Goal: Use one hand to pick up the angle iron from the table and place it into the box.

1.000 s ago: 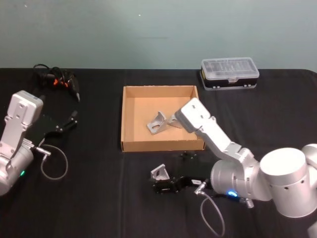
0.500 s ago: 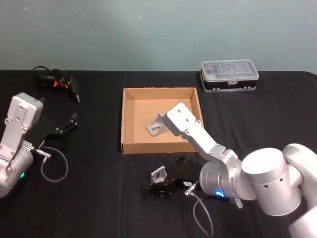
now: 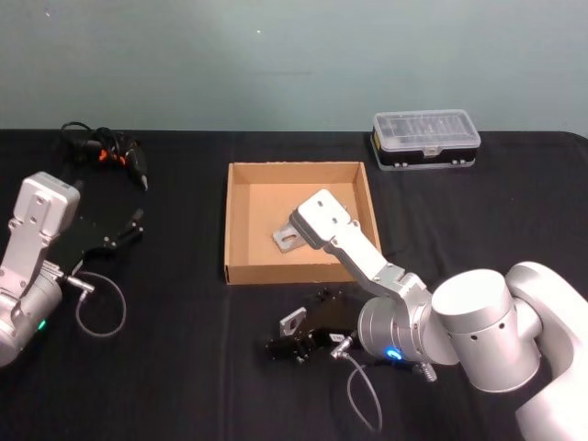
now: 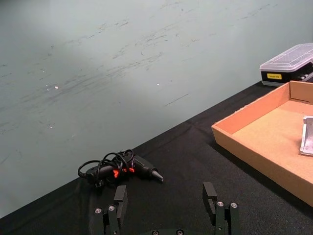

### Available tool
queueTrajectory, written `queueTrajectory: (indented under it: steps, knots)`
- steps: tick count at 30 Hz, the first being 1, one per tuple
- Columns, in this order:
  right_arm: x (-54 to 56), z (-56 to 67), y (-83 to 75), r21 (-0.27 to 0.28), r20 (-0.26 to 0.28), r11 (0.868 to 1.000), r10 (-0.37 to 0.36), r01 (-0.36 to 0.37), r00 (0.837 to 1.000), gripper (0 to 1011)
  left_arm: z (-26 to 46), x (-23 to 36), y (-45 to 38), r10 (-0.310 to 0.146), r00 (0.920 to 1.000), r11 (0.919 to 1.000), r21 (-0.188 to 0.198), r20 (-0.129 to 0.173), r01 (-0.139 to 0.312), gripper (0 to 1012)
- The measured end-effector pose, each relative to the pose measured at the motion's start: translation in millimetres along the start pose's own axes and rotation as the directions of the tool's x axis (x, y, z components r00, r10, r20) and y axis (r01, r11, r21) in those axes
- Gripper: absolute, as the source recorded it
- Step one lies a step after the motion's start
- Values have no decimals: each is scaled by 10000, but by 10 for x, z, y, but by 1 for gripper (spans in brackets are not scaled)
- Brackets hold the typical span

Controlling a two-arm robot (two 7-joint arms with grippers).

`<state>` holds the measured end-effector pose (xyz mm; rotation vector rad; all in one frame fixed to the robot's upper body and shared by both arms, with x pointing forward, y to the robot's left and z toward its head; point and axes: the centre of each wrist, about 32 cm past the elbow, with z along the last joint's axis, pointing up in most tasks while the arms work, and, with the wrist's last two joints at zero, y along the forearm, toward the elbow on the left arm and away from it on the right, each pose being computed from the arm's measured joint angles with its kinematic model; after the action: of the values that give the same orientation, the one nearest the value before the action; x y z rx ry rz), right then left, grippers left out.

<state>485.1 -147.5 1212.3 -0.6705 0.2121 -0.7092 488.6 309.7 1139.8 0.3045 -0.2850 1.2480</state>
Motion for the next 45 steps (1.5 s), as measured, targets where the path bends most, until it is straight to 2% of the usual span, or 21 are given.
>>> queueTrajectory:
  steps: [13, 15, 28, 29, 31, 32, 35, 45]
  knots:
    - [6, 1, 14, 13, 8, 10000, 17, -17, 10000, 1003, 0, 0, 0, 0, 10000, 10000, 0, 1, 0, 1011]
    - [6, 2, 12, 19, 11, 10000, 17, -17, 10000, 979, 0, 0, 0, 0, 10000, 10000, -1, 0, 0, 1011]
    - [3, 1, 7, 32, 5, 10000, 27, -27, 10000, 651, 0, 0, 0, 0, 10000, 10000, 0, 1, 0, 1011]
    - [3, 1, 7, 32, 6, 10000, 26, -26, 10000, 583, 0, 0, 0, 0, 10000, 10000, 0, 0, 0, 1012]
    - [3, 1, 7, 32, 6, 10000, 24, -24, 10000, 541, 0, 0, 0, 0, 10000, 10000, 0, 0, 0, 1011]
    - [3, 1, 6, 32, 6, 10000, 22, -22, 10000, 486, 0, 0, 0, 0, 10000, 10000, 0, 1, 0, 1011]
    - [3, 0, 6, 33, 6, 10000, 19, -19, 10000, 452, 0, 0, 0, 0, 10000, 10000, 0, 0, 0, 1011]
    - [3, 1, 5, 37, 4, 10000, 20, -20, 10000, 452, 0, 0, 0, 0, 10000, 10000, 0, 1, 0, 1012]
